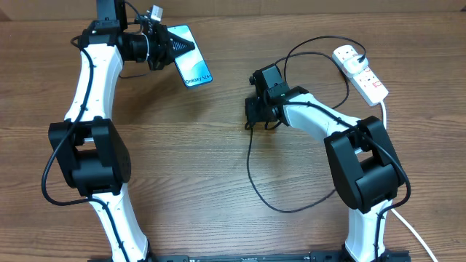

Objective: Plug charger to phone and switch on socket
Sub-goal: 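Lower right gripper and pinch the black cable near its USB-C tip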

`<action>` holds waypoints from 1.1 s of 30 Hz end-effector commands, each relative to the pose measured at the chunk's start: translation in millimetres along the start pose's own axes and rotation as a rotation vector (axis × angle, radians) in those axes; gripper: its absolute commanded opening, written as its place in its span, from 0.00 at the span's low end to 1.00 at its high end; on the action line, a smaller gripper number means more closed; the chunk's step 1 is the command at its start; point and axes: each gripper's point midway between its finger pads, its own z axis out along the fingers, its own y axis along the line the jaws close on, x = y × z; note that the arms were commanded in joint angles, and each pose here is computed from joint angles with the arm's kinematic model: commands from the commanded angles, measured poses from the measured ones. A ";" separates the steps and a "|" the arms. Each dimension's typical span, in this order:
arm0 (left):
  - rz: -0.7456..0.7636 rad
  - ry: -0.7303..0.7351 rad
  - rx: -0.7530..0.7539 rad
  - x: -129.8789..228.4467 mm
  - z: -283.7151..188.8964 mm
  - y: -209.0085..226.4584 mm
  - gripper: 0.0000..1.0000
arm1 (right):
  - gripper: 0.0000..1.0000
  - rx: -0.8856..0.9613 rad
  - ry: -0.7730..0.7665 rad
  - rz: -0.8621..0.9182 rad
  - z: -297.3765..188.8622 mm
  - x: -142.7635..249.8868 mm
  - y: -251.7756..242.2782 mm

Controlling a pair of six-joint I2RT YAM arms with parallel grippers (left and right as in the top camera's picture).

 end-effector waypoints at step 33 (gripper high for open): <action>-0.024 0.031 0.072 4.5 -0.7 -14.1 0.04 | 0.30 0.167 0.183 0.150 -11.8 40.7 -20.3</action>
